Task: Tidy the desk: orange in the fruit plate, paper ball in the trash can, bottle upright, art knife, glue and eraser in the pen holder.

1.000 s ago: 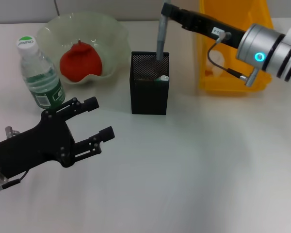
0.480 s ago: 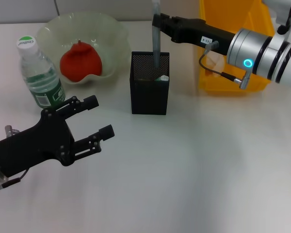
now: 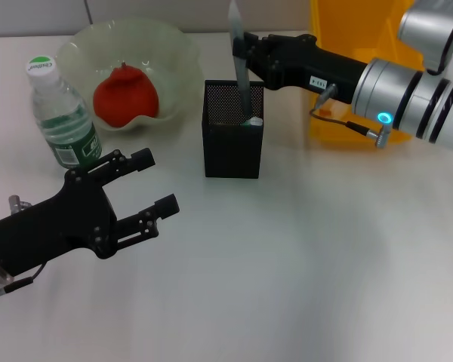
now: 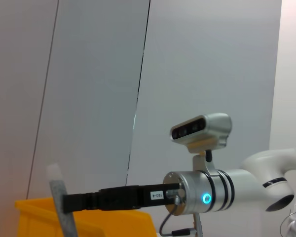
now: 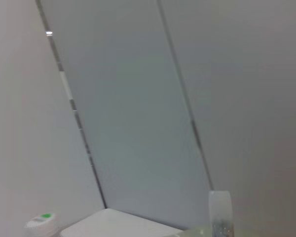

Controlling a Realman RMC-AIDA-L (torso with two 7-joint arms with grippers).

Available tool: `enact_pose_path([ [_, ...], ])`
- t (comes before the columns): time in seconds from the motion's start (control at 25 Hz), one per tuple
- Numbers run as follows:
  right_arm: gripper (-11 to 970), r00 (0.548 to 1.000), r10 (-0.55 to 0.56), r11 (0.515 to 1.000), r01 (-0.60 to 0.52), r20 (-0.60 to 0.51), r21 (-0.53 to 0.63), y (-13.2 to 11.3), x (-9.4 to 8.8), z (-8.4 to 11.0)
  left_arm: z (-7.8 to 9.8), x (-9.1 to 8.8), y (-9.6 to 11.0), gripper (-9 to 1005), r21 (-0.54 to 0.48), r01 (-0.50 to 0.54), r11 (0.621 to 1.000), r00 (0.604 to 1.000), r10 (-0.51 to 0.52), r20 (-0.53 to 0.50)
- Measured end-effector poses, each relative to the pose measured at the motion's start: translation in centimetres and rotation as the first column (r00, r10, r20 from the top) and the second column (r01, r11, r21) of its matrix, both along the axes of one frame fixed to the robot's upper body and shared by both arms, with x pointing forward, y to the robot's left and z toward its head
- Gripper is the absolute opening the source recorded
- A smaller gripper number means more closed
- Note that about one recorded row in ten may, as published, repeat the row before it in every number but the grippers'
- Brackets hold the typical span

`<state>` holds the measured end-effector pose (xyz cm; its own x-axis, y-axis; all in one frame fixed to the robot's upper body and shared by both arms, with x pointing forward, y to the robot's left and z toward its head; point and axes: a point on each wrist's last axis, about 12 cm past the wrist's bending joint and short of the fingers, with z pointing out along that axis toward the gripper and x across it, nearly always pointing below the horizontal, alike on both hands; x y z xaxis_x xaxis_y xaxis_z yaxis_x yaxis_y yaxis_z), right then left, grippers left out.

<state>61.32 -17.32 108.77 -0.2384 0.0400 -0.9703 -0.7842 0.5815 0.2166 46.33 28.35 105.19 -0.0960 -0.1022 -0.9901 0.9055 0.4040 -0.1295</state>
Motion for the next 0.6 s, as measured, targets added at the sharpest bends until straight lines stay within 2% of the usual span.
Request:
enact_pose_path([
  [0.6,119,0.981,0.083,0.994,-0.069,0.176,-0.083,-0.3,-2.1,-1.0,0.0,-0.2,0.0,775,-0.005,0.002,1.000,1.000,-0.002,0.001],
])
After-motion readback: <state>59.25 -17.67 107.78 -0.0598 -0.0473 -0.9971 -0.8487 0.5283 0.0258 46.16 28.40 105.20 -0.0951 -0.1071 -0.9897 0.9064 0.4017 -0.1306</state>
